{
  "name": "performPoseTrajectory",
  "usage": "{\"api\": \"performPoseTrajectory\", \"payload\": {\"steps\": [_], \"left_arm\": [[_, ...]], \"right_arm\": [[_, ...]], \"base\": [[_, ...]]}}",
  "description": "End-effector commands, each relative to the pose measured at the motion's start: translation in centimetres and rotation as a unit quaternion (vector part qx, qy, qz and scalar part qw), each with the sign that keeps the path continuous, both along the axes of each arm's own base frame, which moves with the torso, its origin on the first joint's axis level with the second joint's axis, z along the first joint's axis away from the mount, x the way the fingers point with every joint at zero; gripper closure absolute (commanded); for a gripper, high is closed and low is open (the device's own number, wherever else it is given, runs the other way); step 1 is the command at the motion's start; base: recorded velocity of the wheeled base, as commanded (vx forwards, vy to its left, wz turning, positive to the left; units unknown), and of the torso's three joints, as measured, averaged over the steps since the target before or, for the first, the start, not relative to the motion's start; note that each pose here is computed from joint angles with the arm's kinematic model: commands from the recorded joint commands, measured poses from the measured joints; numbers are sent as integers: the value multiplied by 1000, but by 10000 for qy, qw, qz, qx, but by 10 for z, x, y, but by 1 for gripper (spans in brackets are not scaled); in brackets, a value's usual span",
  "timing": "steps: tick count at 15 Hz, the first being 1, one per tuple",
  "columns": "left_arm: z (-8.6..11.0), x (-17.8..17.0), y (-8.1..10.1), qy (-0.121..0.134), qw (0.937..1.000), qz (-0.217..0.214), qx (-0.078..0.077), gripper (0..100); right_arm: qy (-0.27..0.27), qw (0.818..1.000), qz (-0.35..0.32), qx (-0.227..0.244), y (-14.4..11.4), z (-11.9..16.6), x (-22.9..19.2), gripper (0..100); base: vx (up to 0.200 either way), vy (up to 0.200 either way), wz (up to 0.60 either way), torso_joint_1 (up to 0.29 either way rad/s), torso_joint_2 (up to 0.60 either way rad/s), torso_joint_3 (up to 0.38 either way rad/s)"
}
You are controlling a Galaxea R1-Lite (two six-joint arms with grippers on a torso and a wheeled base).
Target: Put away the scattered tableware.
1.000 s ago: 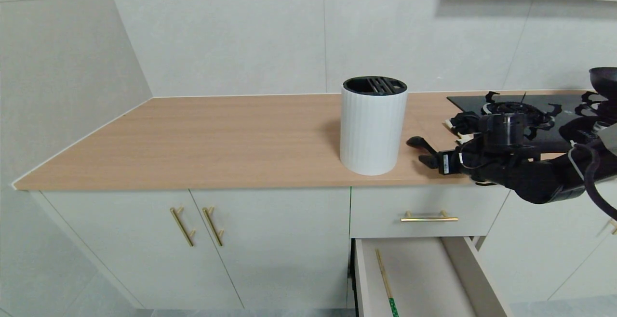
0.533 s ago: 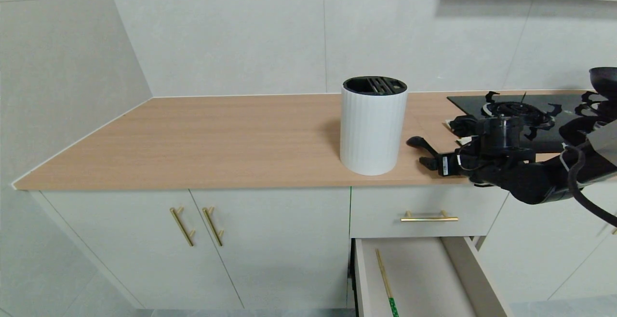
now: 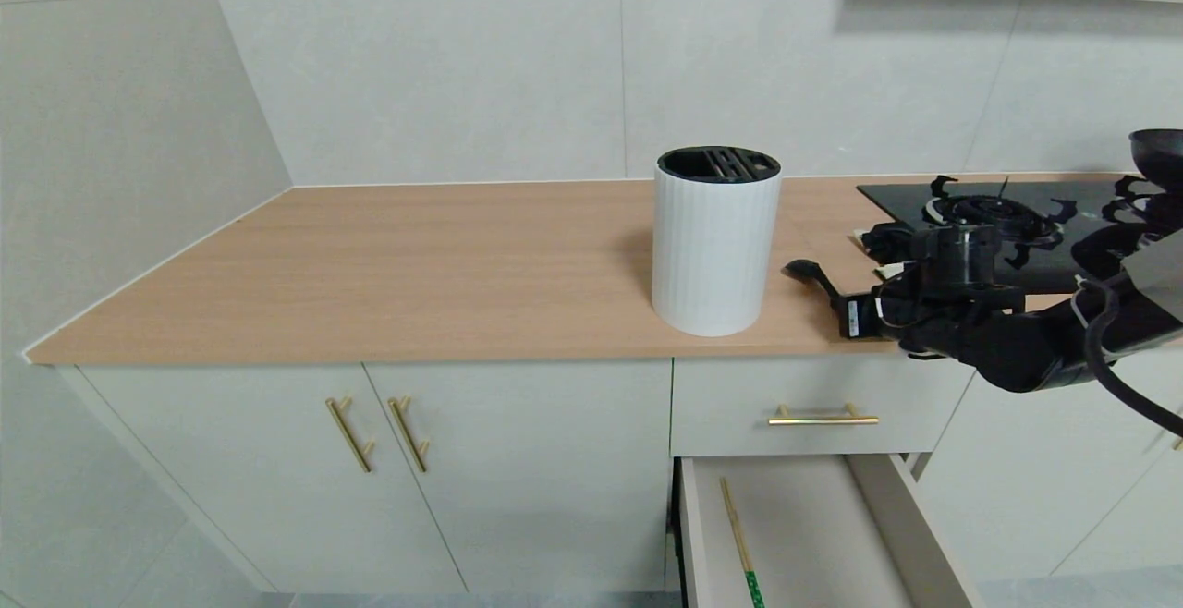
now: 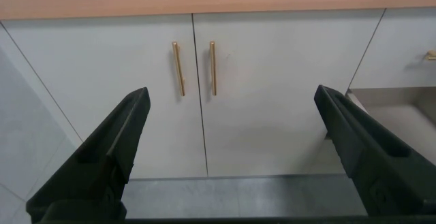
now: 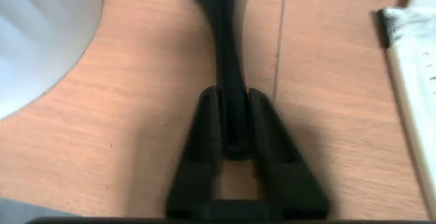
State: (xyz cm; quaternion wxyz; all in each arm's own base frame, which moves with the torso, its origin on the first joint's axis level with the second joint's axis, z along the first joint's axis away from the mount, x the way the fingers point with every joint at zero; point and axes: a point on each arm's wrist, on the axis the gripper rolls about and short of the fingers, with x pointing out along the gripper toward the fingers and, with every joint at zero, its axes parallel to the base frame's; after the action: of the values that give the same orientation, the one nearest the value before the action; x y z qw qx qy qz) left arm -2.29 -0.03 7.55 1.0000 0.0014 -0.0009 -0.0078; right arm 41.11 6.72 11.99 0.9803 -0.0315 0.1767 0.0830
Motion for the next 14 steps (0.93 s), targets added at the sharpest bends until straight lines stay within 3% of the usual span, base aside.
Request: {"api": "performPoseTrajectory", "payload": {"steps": [1, 6, 10, 14], "left_arm": [[0, 0, 0, 8, 10000, 1, 2, 0], [0, 0, 0, 8, 10000, 1, 2, 0], [0, 0, 0, 8, 10000, 1, 2, 0], [0, 0, 0, 1, 10000, 1, 2, 0]], "right_arm": [[-34, 10000, -28, -8, 0, 3, -1, 100], [-168, 9996, -155, 140, 0, 22, -10, 100], [-15, 9979, -528, 362, 6, 63, -43, 100], [270, 9958, -800, 363, -5, 91, -120, 100]], "base": [[0, 0, 0, 0, 0, 0], [0, 0, 0, 0, 0, 0], [0, 0, 0, 0, 0, 0], [0, 0, 0, 0, 0, 0]]}}
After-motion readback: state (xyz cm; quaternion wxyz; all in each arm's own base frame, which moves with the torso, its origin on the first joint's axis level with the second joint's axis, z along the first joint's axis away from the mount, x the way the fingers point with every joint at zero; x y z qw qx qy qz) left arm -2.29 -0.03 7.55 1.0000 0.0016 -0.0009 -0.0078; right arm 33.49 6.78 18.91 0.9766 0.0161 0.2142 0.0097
